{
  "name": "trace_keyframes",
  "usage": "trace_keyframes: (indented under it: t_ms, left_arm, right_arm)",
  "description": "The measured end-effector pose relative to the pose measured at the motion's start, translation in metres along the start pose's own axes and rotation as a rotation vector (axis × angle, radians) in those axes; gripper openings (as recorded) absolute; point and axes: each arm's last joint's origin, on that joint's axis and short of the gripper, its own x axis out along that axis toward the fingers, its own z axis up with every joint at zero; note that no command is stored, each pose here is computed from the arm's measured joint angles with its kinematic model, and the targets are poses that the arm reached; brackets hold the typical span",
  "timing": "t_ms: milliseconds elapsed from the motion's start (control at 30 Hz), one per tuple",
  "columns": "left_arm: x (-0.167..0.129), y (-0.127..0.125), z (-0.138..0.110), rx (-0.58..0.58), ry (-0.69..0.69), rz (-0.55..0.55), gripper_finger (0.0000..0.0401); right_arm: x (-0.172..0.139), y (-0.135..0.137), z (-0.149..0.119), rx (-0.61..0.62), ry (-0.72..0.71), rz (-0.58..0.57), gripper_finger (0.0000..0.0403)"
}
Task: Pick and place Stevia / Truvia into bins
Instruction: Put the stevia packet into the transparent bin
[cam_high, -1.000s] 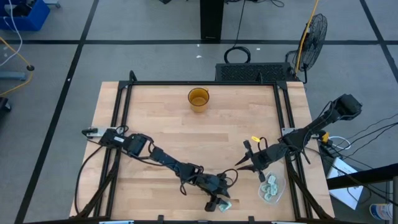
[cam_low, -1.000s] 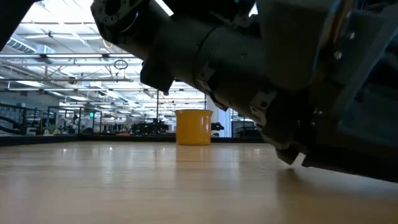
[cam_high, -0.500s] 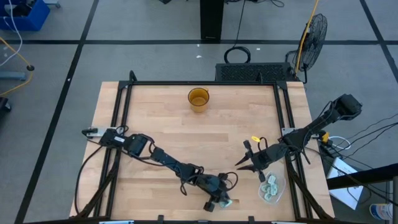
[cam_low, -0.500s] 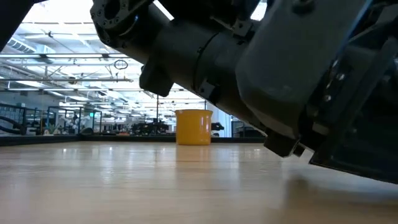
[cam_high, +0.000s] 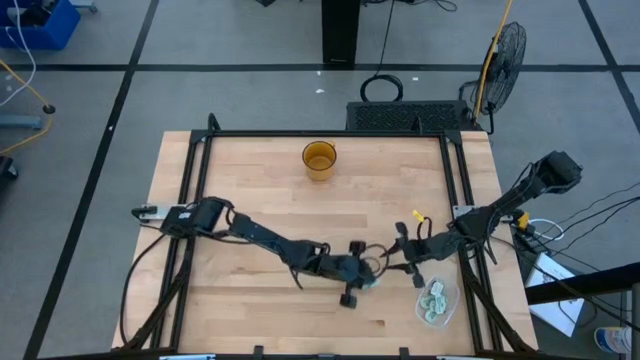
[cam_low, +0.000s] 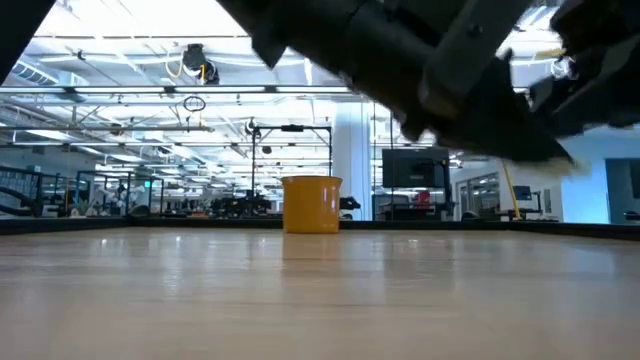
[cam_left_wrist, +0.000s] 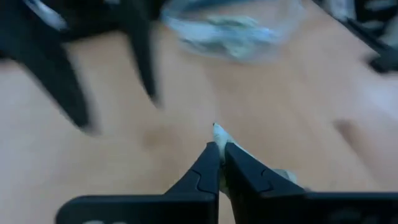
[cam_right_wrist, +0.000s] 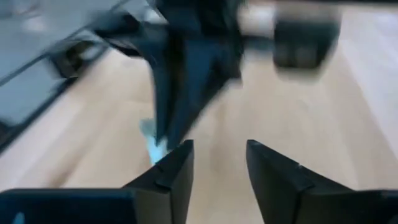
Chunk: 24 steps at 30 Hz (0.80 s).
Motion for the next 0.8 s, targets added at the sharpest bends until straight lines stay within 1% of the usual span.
trace_keyframes:
  t_ms: [100, 167, 233, 300, 433, 667, 733, 800]
  left_arm:
    - [-0.009, 0.014, 0.012, -0.005, -0.024, 0.07, 0.0009]
    - [-0.009, 0.021, 0.013, -0.013, -0.029, 0.084, 0.0014]
    - [-0.008, 0.027, 0.01, -0.018, -0.018, 0.094, 0.0028]
    - [-0.007, 0.033, 0.008, -0.013, -0.01, 0.103, 0.0039]
    - [-0.007, 0.041, 0.008, -0.01, -0.007, 0.146, 0.0039]
    - [-0.007, 0.052, 0.011, 0.013, -0.035, 0.18, 0.0013]
    - [-0.007, 0.055, 0.011, 0.009, -0.043, 0.184, 0.0015]
    - [-0.007, 0.056, 0.013, 0.007, -0.059, 0.187, 0.0025]
  right_arm:
    - [-0.002, -0.005, -0.013, 0.11, 0.001, -0.089, 0.0157]
    - [-0.003, -0.007, -0.017, 0.208, -0.036, -0.105, 0.0164]
    - [-0.005, -0.009, -0.021, 0.294, -0.072, -0.098, 0.0166]
    - [-0.006, -0.009, -0.023, 0.342, -0.094, -0.091, 0.0165]
    - [-0.007, -0.01, -0.024, 0.36, -0.118, -0.082, 0.0157]
    - [-0.007, -0.01, -0.024, 0.378, -0.117, -0.082, 0.0145]
    - [-0.007, -0.01, -0.024, 0.378, -0.117, -0.082, 0.0139]
    - [-0.007, -0.01, -0.024, 0.378, -0.117, -0.083, 0.0131]
